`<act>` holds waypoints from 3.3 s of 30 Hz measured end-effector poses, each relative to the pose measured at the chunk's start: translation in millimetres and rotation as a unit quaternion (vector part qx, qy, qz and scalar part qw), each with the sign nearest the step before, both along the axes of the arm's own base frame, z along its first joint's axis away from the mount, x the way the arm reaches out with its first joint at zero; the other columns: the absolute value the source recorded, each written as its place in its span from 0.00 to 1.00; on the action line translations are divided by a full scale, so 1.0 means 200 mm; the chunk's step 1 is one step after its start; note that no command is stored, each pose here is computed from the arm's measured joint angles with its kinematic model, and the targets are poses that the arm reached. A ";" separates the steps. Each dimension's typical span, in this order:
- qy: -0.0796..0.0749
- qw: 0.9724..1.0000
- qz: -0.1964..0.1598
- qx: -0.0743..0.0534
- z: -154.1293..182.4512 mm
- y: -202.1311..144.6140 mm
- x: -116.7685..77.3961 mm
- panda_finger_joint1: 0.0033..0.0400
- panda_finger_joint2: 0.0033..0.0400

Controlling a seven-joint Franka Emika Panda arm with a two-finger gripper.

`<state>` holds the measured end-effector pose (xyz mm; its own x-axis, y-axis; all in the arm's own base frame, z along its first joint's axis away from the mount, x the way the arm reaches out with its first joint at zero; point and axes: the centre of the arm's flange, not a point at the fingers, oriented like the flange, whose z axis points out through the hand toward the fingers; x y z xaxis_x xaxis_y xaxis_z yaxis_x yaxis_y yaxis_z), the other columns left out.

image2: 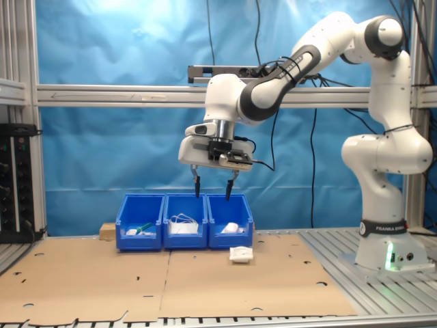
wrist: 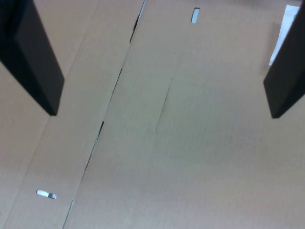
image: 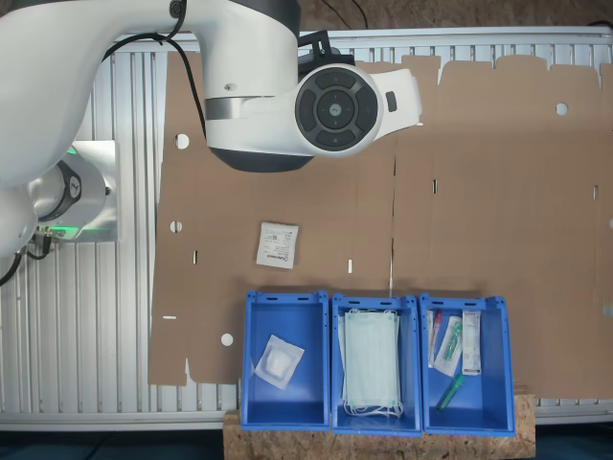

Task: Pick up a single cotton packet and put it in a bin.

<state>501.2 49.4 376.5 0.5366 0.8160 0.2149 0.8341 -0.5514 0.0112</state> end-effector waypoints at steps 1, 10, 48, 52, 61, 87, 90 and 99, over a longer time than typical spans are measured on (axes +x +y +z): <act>0.000 1.000 0.000 0.000 0.00 0.00 0.00 1.00 1.00; 0.000 1.000 0.000 0.000 0.00 0.00 0.00 1.00 1.00; 0.000 1.000 0.000 0.000 0.00 0.00 0.00 1.00 1.00; 0.000 1.000 0.000 0.000 0.00 0.00 0.00 1.00 1.00; 0.000 1.000 0.000 0.000 0.00 0.00 0.00 1.00 1.00; 0.049 0.998 -0.035 -0.022 -0.22 -0.29 -0.13 1.00 1.00; 0.055 0.997 -0.035 -0.034 -0.26 -0.36 -0.16 1.00 1.00; 0.067 0.995 -0.039 -0.068 -0.31 -0.54 -0.20 1.00 1.00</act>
<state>460.7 -59.4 315.2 0.6151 0.7879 0.0285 0.7884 -0.6148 -0.0179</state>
